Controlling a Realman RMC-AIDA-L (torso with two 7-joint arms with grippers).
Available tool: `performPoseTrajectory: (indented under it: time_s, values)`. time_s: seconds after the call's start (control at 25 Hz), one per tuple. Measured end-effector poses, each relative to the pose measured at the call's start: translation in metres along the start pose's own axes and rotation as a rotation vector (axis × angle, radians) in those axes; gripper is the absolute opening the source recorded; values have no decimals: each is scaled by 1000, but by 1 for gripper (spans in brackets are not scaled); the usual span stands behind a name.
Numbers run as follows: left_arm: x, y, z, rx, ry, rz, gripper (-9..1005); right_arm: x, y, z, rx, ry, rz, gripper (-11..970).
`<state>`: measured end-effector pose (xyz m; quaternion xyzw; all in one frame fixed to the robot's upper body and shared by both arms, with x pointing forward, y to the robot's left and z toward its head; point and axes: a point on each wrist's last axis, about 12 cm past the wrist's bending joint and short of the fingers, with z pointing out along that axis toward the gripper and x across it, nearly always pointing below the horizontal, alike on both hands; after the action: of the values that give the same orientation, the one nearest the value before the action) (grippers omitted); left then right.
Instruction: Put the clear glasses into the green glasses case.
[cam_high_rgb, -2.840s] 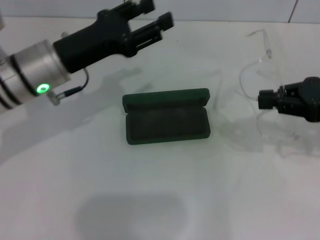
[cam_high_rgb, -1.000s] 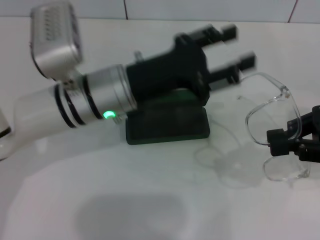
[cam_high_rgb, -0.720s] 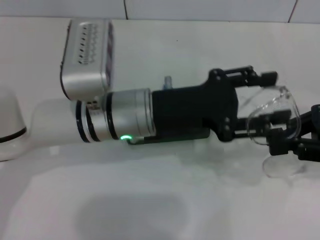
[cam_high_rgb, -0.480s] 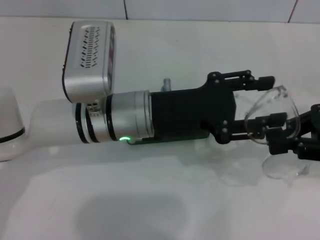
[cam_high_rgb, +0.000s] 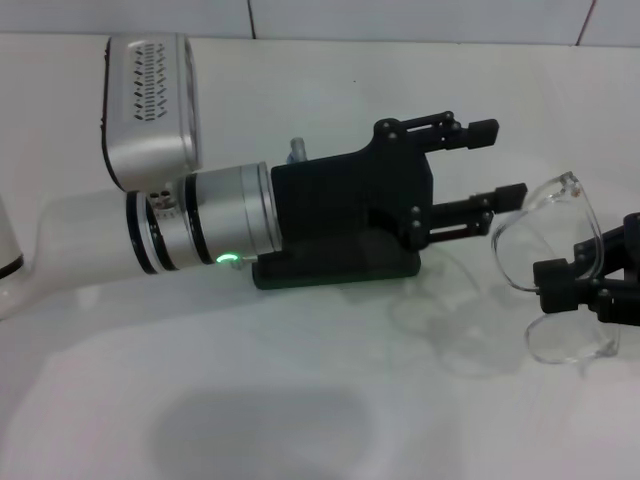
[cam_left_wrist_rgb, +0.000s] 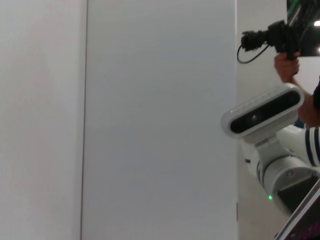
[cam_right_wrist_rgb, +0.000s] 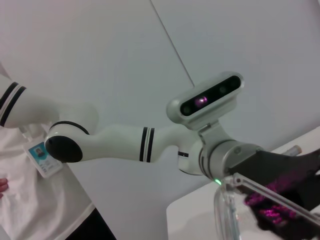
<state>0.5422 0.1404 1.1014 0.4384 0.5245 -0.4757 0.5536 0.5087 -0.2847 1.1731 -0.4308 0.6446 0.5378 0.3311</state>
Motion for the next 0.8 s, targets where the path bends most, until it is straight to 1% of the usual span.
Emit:
performPoseTrajectory:
  time_s: [0.04, 0.08, 0.12, 0.24, 0.32, 0.44, 0.68, 0.8]
  values:
    - [0, 2, -1, -13, 4, 3, 669, 0, 0, 0, -2, 0, 1, 119]
    - [2, 5, -3, -58, 5, -1, 669, 0, 0, 0, -5, 0, 0, 120]
    - [2, 5, -3, -58, 5, -1, 669, 0, 1, 1, -10, 1, 0, 120]
    - [1, 11, -5, -134, -21, -13, 669, -1, 1, 3, -20, 3, -1, 120]
    - [0, 13, -3, -136, -25, -10, 669, -1, 1, 4, -24, 4, -1, 120]
    - [-2, 11, 8, -81, -7, -2, 669, -1, 1, 4, -26, 3, -3, 120]
    - [-2, -2, 27, 45, 31, 4, 669, 1, 0, 4, -30, -1, 4, 120]
    - [-3, -5, 34, 89, 48, 12, 669, 0, 0, 4, -28, -1, 3, 120]
